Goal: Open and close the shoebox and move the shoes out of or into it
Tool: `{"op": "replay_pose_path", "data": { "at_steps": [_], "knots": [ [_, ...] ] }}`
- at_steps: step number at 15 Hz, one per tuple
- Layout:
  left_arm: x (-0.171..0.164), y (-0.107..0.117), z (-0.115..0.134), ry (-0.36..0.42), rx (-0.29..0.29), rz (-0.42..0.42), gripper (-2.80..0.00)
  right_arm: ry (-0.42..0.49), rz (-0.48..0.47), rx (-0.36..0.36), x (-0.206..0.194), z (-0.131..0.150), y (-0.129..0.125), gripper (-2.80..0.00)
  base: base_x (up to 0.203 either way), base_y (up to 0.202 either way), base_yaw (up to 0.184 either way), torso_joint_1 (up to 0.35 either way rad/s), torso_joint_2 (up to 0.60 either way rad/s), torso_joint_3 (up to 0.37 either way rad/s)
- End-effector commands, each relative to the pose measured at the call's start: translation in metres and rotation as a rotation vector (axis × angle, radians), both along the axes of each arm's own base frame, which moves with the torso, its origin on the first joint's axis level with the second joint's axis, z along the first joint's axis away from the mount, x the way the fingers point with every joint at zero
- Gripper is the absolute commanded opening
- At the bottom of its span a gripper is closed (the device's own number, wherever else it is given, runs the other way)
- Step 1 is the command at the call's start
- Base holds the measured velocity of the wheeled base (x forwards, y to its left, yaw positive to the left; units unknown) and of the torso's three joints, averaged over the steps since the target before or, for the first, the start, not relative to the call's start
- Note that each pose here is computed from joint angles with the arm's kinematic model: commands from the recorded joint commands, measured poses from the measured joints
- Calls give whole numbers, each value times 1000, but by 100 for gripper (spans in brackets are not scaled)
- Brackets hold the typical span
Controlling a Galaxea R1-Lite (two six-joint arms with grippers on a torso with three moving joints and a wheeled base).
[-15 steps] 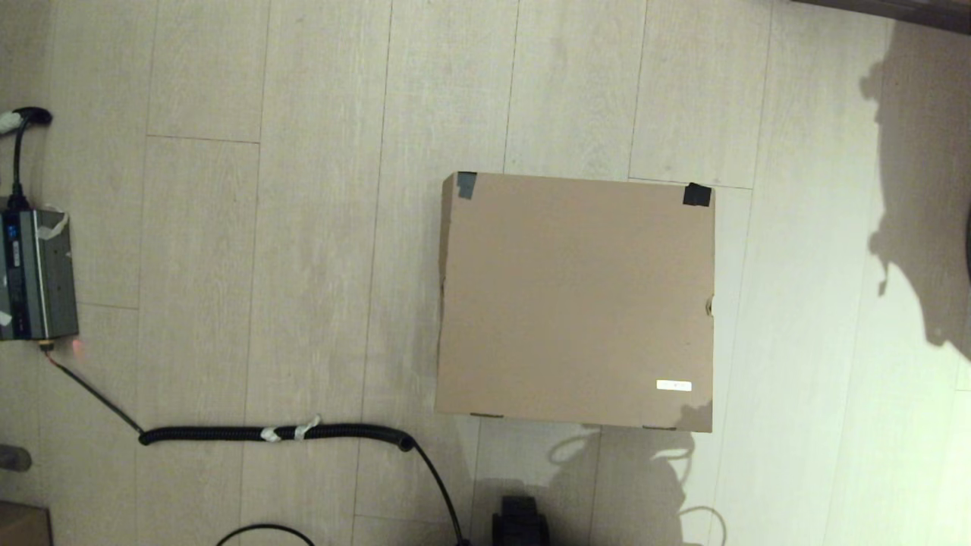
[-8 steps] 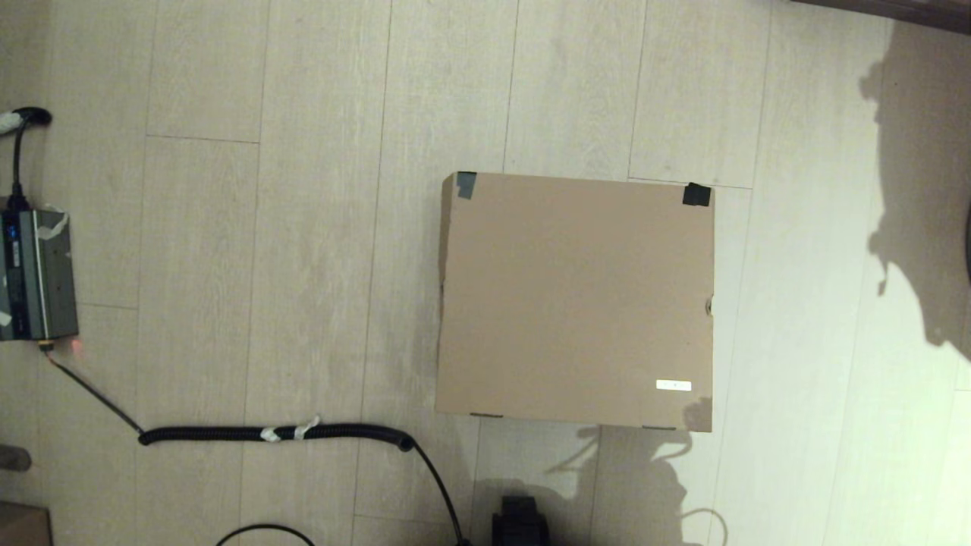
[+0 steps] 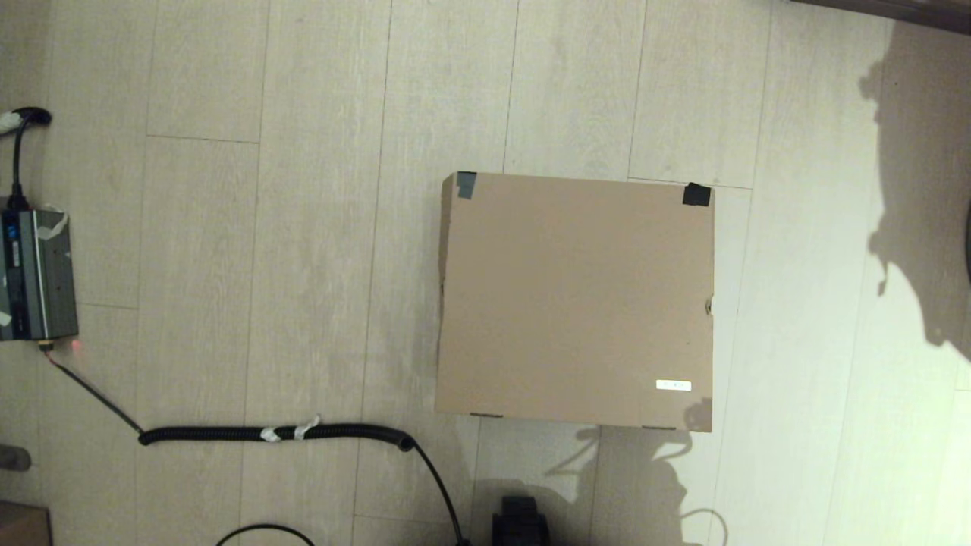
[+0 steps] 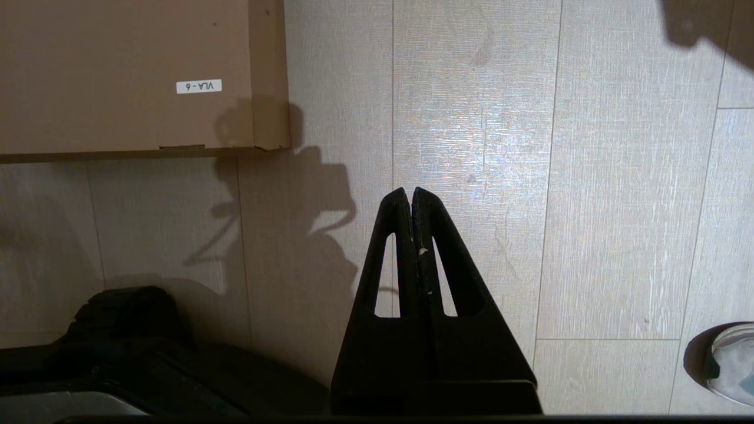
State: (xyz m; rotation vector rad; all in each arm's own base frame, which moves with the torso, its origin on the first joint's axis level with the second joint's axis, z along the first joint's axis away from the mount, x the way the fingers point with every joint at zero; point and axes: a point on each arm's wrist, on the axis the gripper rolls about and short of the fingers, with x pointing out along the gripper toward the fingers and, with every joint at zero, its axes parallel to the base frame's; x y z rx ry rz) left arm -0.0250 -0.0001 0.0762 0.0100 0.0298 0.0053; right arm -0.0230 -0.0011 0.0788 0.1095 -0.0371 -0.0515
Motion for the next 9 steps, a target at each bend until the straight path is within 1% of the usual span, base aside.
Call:
{"op": "replay_pose_path", "data": {
  "at_steps": [1,9],
  "knots": [
    [0,0,0,4,-1,1,-280,16,0,2,1,-4,0,-280,0,0,0,0,0,0],
    [0,0,0,4,-1,1,-280,14,1,0,1,-4,0,-280,0,0,0,0,0,0]
  ]
}}
